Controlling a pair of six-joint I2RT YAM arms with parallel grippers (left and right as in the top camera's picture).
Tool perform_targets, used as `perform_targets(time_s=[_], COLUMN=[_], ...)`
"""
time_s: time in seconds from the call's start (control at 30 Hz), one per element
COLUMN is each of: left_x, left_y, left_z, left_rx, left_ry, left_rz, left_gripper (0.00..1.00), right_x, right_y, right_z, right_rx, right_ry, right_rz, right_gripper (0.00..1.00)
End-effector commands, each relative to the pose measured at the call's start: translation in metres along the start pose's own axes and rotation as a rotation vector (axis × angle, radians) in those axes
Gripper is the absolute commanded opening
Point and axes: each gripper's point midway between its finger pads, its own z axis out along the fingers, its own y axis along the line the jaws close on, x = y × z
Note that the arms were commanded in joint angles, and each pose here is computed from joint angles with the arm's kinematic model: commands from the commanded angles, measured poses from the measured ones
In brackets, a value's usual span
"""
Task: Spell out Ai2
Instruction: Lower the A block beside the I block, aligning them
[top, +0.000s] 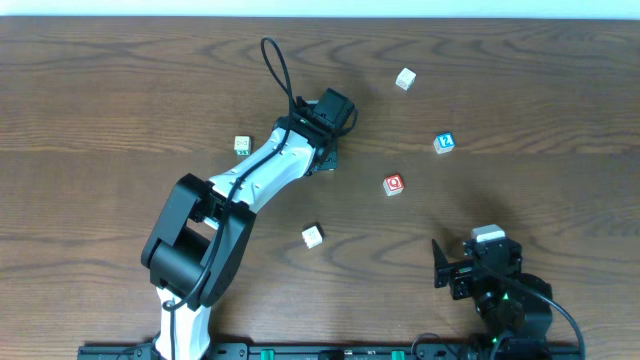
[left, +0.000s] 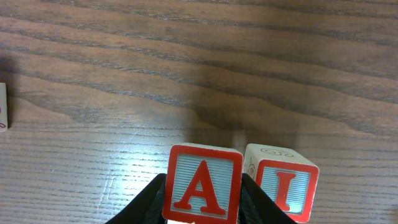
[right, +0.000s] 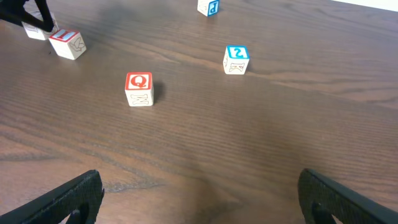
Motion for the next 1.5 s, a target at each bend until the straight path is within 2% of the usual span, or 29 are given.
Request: perform_targets(time_s=[0.0, 0.27, 0.37, 0.87, 1.2, 1.23, 1.37, 1.47], left_x=[0.005, 0.004, 0.004, 0.002, -0.021, -0.025, -0.028, -0.024], left_y=[0.003, 0.003, 0.003, 0.004, 0.007, 0.009, 0.016, 0.024], left_z=[0.005, 0.005, 0.005, 0.005, -0.012, -0.017, -0.036, -0.051], left_rx=[-0.023, -0.024, -0.024, -0.029, -0.057, -0.064, -0.082, -0.098], left_ry=[0.007, 0.006, 0.006, -0.003, -0.083, -0.098, -0.117, -0.109], left_rz=[-0.002, -0.002, -0.002, -0.002, 0.057, 0.055, 0.051, 0.036], left_gripper=[0.34, 0.36, 0.41, 0.41, 0.41, 0.39, 0.06, 0.06], right_x=[0.002, 0.002, 0.002, 0.002, 0.002, 0.002, 0.002, 0.002], right_y=[0.001, 0.001, 0.001, 0.001, 0.001, 0.001, 0.001, 0.001], right_z=[0.001, 0.001, 0.001, 0.001, 0.001, 0.001, 0.001, 0.001], right_rx=[-0.006, -0.006, -0.006, -0.006, -0.006, -0.005, -0.006, -0.006], right_ry=[0.001, 0.001, 0.001, 0.001, 0.001, 0.001, 0.001, 0.001], right_rz=[-0.008, -0.008, -0.008, -0.008, -0.008, -0.008, -0.008, -0.008], right_gripper=[0.99, 0.99, 0.99, 0.99, 0.99, 0.99, 0.99, 0.99])
